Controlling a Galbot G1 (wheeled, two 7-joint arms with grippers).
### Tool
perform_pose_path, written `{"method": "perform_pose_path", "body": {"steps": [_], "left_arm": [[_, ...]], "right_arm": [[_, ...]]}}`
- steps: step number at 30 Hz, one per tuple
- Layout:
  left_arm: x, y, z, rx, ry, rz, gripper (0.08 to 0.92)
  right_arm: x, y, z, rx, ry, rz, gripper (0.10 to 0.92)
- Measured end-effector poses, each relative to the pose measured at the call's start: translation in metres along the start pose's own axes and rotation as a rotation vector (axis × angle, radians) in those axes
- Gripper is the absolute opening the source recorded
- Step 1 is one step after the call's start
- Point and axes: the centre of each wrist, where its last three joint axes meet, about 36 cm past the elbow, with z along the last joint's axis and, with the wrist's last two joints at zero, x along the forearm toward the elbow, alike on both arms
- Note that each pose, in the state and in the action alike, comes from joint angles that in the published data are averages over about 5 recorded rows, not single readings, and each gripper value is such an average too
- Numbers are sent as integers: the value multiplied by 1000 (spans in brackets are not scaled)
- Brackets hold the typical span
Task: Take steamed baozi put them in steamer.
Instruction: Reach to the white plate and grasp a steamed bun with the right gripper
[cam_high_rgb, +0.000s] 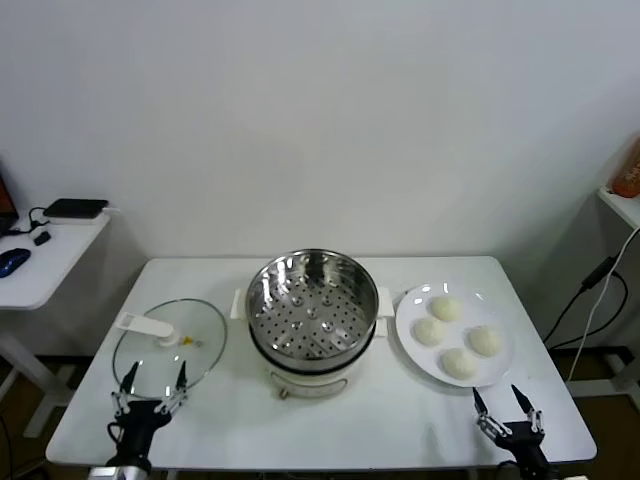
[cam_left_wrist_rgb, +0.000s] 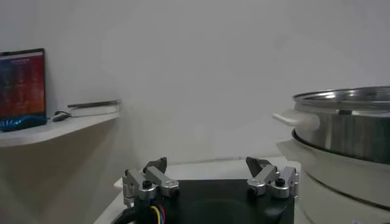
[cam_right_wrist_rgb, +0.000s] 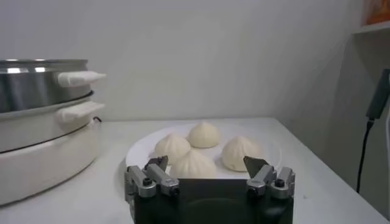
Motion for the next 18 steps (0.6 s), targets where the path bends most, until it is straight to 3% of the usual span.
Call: {"method": "perform_pose_path", "body": {"steps": [8, 18], "left_arm": [[-3, -4, -5, -7, -15, 9, 823], [-13, -11, -13, -6, -46, 15, 823]], "right_arm": [[-35, -16, -50, 116, -19, -58, 823], [-105, -44, -149, 379, 46, -210, 823]]}}
